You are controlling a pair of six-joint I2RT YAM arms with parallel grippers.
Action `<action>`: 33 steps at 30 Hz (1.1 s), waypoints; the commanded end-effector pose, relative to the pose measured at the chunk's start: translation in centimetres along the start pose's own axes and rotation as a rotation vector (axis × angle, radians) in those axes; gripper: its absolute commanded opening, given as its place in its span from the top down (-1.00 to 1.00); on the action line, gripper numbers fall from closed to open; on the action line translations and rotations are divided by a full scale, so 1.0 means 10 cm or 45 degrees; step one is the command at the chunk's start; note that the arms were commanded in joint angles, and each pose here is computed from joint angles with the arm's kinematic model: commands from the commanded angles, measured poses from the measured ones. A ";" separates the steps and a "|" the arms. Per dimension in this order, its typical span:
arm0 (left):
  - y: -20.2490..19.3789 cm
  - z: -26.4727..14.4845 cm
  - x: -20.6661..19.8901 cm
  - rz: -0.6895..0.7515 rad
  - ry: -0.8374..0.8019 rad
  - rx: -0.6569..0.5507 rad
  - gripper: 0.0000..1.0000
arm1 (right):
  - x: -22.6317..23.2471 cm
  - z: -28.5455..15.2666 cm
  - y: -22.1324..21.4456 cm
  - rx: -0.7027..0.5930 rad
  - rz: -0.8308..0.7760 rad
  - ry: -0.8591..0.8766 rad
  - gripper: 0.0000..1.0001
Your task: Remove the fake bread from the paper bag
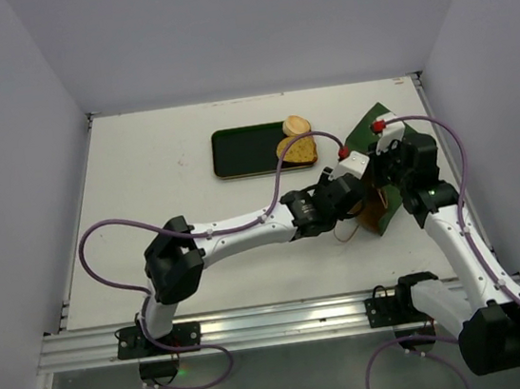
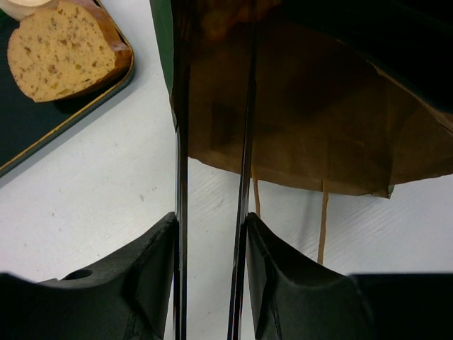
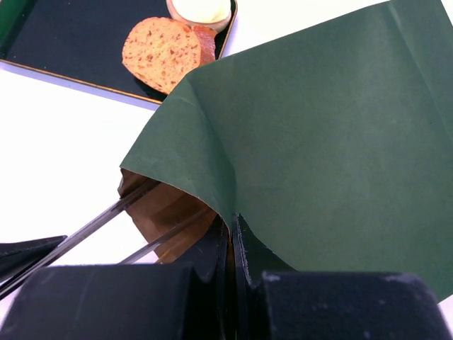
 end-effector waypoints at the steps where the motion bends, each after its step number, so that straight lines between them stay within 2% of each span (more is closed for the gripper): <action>1: 0.19 0.01 0.03 0.002 0.066 -0.063 0.09 | 0.07 -0.03 0.08 -0.074 -0.011 0.059 0.99; 11: 0.26 0.13 0.04 0.003 0.042 -0.061 0.14 | 0.07 -0.04 0.07 -0.078 -0.019 0.061 0.99; 14: 0.24 0.14 0.02 0.008 0.020 -0.053 0.28 | 0.06 -0.03 0.06 -0.075 -0.016 0.055 0.99; 20: 0.24 0.14 0.02 -0.002 0.002 -0.060 0.72 | 0.06 -0.04 0.07 -0.079 -0.015 0.050 0.99; 25: 0.23 0.08 0.02 -0.001 -0.043 -0.077 0.98 | 0.01 -0.03 0.10 -0.097 -0.014 -0.017 1.00; 33: -0.01 -0.16 0.10 -0.007 -0.139 -0.067 1.00 | -0.03 0.02 0.14 -0.099 0.010 -0.069 1.00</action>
Point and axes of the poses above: each gripper's point midway between its finger pads, its own z axis out along the fingers, its own x axis along the line the jaws close on, y = z × x, the point moved 8 cm from there along -z, back along the fingers, and after that the axes turned 10 degrees about z, right-handed, at the moved point
